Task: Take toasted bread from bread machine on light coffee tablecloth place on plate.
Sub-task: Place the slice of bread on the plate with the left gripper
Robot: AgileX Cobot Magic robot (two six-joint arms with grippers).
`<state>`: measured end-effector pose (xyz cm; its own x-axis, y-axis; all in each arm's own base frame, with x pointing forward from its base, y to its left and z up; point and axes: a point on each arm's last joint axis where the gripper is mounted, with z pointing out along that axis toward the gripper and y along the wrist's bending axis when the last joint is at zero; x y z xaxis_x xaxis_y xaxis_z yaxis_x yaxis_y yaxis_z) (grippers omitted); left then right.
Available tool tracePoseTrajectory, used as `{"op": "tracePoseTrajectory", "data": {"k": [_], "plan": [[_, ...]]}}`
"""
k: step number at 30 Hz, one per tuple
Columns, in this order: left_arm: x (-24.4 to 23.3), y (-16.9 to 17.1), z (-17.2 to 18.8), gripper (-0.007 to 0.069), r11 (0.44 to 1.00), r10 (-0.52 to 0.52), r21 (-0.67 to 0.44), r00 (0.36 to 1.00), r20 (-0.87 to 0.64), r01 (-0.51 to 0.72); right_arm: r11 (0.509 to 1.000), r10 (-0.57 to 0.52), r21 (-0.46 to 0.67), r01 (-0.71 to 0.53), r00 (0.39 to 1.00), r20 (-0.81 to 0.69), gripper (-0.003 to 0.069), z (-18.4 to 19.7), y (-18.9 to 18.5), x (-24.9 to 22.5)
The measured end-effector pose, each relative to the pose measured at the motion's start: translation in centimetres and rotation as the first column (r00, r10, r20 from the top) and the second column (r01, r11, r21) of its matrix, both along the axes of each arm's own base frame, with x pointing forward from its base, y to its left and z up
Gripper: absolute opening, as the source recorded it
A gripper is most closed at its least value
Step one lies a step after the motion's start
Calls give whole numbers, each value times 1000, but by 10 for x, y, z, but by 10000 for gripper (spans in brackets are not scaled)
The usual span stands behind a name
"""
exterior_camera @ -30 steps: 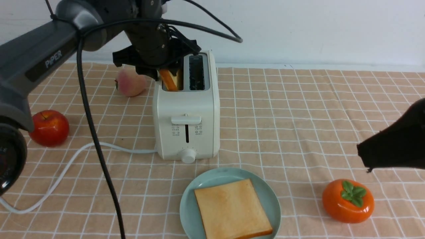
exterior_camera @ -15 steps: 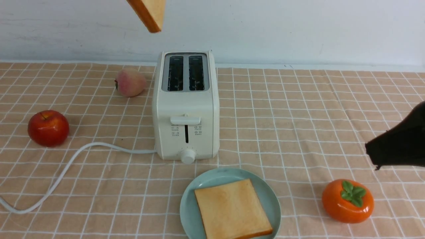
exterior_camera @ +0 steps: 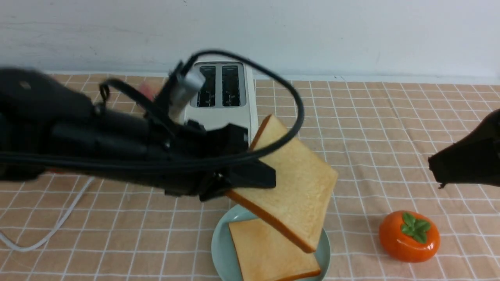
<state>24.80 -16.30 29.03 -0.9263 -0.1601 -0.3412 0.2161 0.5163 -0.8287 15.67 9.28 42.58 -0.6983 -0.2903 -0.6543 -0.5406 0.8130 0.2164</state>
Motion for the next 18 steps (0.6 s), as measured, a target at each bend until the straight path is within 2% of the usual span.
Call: {"op": "tracePoseTrajectory", "data": {"k": [1,4,6,9,11,13,14,18], "plan": [[10,-2,-29,107,999,40,-9,999,-28,-41,1000,0,0,0,1000,0,496,0,0,0],[21,-8,-53,107,997,82,-8,996,-42,-82,1000,-1,-1,1,1000,0,496,0,0,0],[29,-15,-70,107,991,132,35,990,-41,-131,1000,1,-3,-1,1000,-6,496,0,0,0],[36,-24,-104,111,965,223,160,973,-66,-210,1000,3,-7,-3,1000,-13,496,-1,0,-1],[35,-30,-115,144,960,223,190,971,-83,-205,1000,4,-8,-4,1000,-14,496,-1,0,-1],[33,-32,-117,213,961,212,197,973,-85,-193,1000,5,-9,-5,1000,-17,496,-1,-1,-1],[33,-32,-117,222,961,211,198,974,-85,-191,1000,5,-9,-5,1000,-17,496,-1,-1,-1],[30,-32,-117,501,959,153,248,988,-35,-140,1000,6,-12,-6,1000,-25,496,-2,-1,-2]]}}
